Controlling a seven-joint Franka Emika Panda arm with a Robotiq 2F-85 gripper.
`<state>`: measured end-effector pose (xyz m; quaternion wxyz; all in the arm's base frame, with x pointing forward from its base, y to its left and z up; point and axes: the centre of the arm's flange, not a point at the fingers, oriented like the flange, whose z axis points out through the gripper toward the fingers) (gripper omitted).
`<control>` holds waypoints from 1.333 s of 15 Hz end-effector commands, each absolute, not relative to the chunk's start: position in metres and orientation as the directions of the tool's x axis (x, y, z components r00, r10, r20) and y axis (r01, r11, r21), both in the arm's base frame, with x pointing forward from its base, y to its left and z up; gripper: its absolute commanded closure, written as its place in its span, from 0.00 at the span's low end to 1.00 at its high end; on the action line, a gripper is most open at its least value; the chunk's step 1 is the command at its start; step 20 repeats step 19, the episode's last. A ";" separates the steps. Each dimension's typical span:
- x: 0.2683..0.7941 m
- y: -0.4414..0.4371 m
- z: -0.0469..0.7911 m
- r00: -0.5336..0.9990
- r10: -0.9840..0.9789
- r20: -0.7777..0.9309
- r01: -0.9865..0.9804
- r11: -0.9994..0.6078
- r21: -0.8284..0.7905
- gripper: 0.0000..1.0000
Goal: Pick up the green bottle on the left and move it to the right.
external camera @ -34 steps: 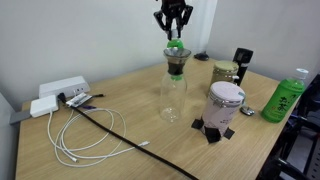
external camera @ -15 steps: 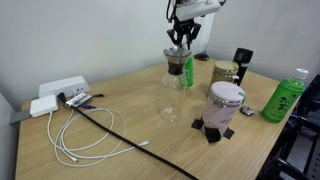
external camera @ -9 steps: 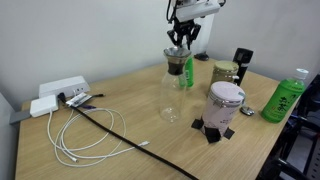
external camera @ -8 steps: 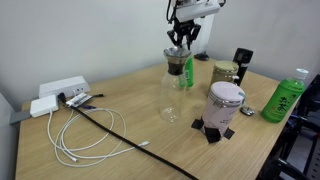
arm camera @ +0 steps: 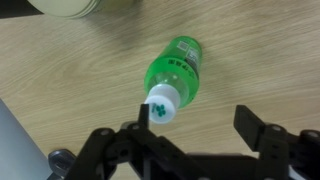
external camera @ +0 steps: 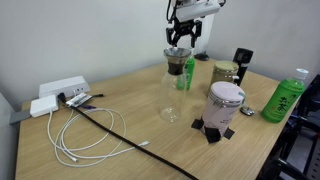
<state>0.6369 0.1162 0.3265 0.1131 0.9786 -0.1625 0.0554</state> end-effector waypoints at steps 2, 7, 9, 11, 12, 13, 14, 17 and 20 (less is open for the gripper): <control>0.634 0.112 0.332 0.940 -0.308 0.145 -0.334 -0.920 0.204 0.00; 0.634 0.115 0.336 0.940 -0.304 0.153 -0.332 -0.919 0.215 0.00; 0.633 0.120 0.344 0.942 -0.294 0.161 -0.326 -0.916 0.234 0.00; 0.631 0.126 0.356 0.943 -0.282 0.178 -0.321 -0.912 0.254 0.00; 0.629 0.130 0.364 0.942 -0.279 0.187 -0.321 -0.911 0.259 0.00; 0.626 0.135 0.372 0.939 -0.287 0.190 -0.330 -0.905 0.266 0.00; 0.633 0.132 0.363 0.941 -0.279 0.191 -0.320 -0.917 0.238 0.00; 0.628 0.137 0.373 0.940 -0.282 0.193 -0.325 -0.912 0.249 0.00; 0.628 0.136 0.372 0.940 -0.284 0.191 -0.326 -0.911 0.252 0.00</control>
